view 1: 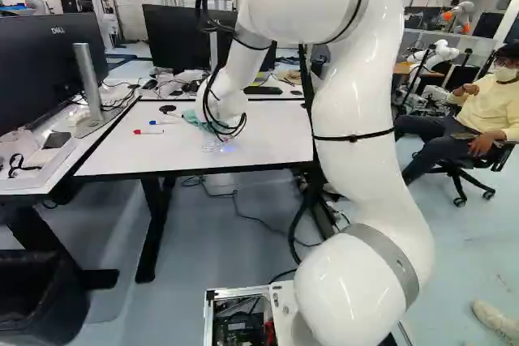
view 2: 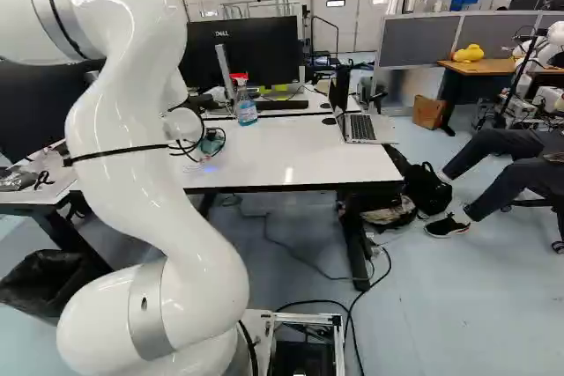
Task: Clean the table with the green towel
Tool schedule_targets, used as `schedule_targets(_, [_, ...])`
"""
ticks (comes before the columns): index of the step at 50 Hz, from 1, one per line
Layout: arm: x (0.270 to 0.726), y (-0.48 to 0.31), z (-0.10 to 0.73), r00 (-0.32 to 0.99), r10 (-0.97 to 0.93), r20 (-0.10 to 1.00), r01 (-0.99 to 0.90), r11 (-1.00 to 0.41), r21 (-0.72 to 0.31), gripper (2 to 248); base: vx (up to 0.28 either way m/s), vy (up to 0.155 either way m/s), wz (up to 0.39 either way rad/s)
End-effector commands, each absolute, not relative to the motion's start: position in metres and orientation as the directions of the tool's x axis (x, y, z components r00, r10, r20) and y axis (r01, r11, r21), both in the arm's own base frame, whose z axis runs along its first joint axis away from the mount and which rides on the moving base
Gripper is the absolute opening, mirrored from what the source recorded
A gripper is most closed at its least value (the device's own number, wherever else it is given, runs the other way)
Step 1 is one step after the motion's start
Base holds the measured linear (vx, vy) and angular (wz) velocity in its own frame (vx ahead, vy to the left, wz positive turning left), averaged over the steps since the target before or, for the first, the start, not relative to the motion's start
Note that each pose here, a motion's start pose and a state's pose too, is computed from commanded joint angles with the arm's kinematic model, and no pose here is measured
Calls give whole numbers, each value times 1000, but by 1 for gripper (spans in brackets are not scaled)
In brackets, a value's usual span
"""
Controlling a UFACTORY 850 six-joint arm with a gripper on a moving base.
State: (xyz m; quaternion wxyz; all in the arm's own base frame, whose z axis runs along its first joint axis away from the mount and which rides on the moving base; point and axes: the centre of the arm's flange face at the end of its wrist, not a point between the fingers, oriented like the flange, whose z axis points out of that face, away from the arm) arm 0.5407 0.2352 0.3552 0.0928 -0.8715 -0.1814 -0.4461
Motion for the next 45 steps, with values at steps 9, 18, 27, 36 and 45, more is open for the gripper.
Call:
schedule_targets(9, [524, 229, 357, 545, 238, 804, 400, -916, 0, 51, 0, 0, 0])
schedule_targets(18, [511, 218, 359, 554, 237, 798, 393, -919, 0, 51, 0, 0, 0])
schedule_targets(27, [503, 204, 360, 564, 229, 794, 376, -926, 0, 51, 0, 0, 0])
schedule_targets(36, [502, 190, 360, 572, 216, 791, 353, -935, 0, 51, 0, 0, 0])
schedule_targets(45, [506, 176, 360, 578, 201, 791, 328, -945, 0, 51, 0, 0, 0])
